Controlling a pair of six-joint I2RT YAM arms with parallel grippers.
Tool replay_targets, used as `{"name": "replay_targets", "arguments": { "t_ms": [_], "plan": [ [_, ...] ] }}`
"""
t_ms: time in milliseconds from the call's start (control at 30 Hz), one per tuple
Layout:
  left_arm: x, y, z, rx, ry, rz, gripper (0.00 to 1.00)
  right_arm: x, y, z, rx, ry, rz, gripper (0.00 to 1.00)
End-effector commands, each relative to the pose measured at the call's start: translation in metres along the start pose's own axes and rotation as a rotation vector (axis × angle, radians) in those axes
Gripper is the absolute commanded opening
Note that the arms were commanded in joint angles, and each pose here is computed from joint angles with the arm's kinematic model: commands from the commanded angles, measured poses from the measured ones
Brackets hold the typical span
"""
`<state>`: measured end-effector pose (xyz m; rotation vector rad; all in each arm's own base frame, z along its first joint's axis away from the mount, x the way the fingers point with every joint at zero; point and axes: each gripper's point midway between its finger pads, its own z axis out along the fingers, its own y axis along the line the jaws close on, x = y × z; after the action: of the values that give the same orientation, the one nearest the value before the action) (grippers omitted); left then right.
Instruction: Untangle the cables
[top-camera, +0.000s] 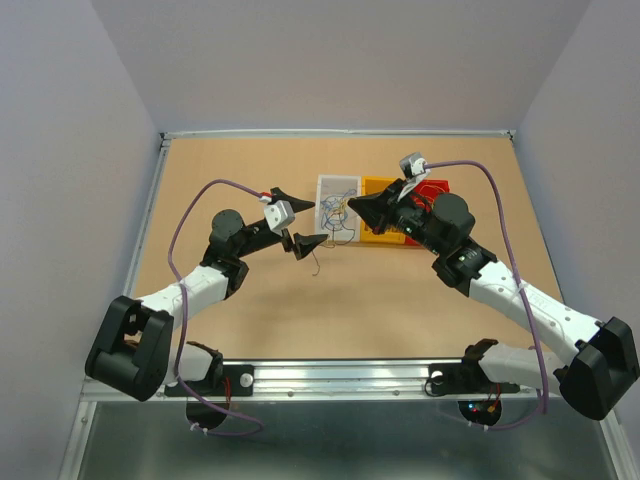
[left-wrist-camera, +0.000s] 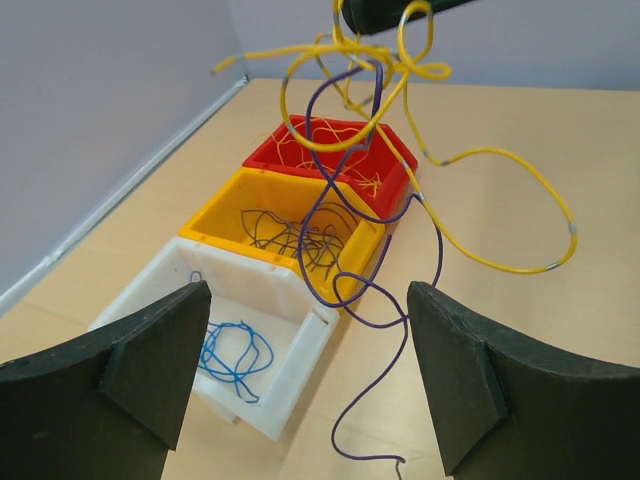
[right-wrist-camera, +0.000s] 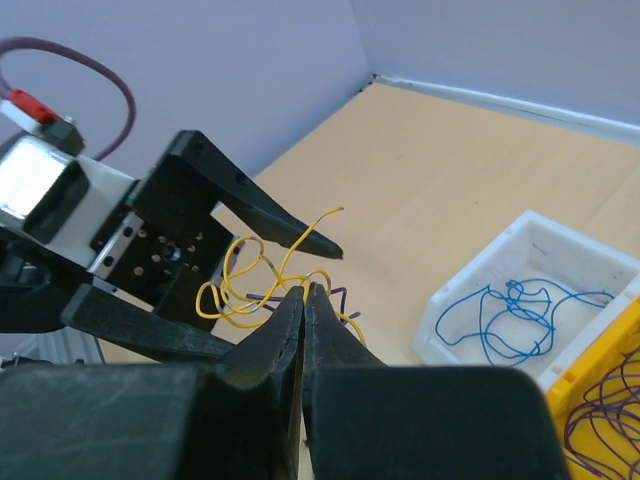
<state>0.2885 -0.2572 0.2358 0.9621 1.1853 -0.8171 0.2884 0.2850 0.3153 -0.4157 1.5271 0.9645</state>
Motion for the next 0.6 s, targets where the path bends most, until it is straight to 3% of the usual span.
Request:
{"name": "replay_targets", "arguments": {
  "t_ms": [0, 567],
  "plan": [
    [-0.027, -0.007, 0.011, 0.079, -0.088, 0.051, 0.92, -0.049, 0.031, -0.004, -0.103, -0.1, -0.047, 0.01],
    [-0.051, -0.026, 0.028, 0.176, -0.183, -0.015, 0.84, -0.044, 0.057, -0.005, -0.253, -0.063, -0.039, 0.01]
  ]
}}
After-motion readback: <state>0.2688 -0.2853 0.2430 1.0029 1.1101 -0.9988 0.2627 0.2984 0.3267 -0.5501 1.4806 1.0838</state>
